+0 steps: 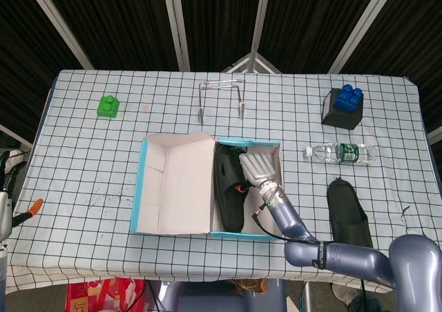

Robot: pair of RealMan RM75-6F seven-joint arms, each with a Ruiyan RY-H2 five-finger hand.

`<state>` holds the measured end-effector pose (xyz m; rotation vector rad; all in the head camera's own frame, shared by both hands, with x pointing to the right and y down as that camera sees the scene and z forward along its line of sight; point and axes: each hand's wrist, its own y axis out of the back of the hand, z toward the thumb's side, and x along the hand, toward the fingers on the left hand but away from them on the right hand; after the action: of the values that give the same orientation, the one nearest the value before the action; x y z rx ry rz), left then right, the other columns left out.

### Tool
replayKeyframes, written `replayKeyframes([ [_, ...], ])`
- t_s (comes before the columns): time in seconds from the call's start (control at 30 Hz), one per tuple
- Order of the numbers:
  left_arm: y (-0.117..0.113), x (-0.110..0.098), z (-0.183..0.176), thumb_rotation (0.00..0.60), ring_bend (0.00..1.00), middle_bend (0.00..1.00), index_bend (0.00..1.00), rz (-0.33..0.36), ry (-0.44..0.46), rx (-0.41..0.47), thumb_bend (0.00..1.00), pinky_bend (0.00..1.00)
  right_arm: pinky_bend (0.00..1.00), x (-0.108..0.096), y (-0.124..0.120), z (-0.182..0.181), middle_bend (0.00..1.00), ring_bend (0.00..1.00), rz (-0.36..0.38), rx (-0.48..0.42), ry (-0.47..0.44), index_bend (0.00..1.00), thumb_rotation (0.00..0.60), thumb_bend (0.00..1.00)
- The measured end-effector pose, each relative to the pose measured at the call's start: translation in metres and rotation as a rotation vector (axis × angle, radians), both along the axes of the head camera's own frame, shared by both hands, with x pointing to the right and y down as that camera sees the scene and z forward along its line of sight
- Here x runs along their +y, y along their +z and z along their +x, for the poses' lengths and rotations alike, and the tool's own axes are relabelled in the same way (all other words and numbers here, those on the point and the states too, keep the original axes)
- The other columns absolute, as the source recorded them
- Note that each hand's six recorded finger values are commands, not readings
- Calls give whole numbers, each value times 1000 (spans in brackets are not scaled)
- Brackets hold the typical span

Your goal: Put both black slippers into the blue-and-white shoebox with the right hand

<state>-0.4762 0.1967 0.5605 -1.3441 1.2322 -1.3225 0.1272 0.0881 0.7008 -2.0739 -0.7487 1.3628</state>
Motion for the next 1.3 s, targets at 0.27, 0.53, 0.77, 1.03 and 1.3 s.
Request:
replayKeyframes([
  [0.27, -1, 0, 0, 600, 0, 0, 196, -1, -3, 5, 227, 117, 1000, -9, -18, 2, 247, 1000, 53, 37, -9, 203, 600, 4],
  [0.53, -3, 1, -1, 600, 0, 0, 196, 0, -6, 11, 227, 117, 1000, -16, -35, 8, 247, 1000, 70, 83, -24, 200, 600, 4],
  [0.77, -3, 1, 0, 600, 0, 0, 196, -4, -2, 15, 227, 117, 1000, -20, -54, 22, 247, 1000, 92, 129, -26, 199, 600, 4],
  [1.03, -5, 3, 3, 600, 0, 0, 195, -2, 6, 17, 227, 117, 1000, -21, -79, 39, 247, 1000, 92, 144, -6, 199, 600, 4],
  [1.3, -6, 3, 3, 600, 0, 0, 194, -4, 5, 9, 227, 117, 1000, -32, -116, 83, 247, 1000, 154, 248, 10, 199, 600, 4],
])
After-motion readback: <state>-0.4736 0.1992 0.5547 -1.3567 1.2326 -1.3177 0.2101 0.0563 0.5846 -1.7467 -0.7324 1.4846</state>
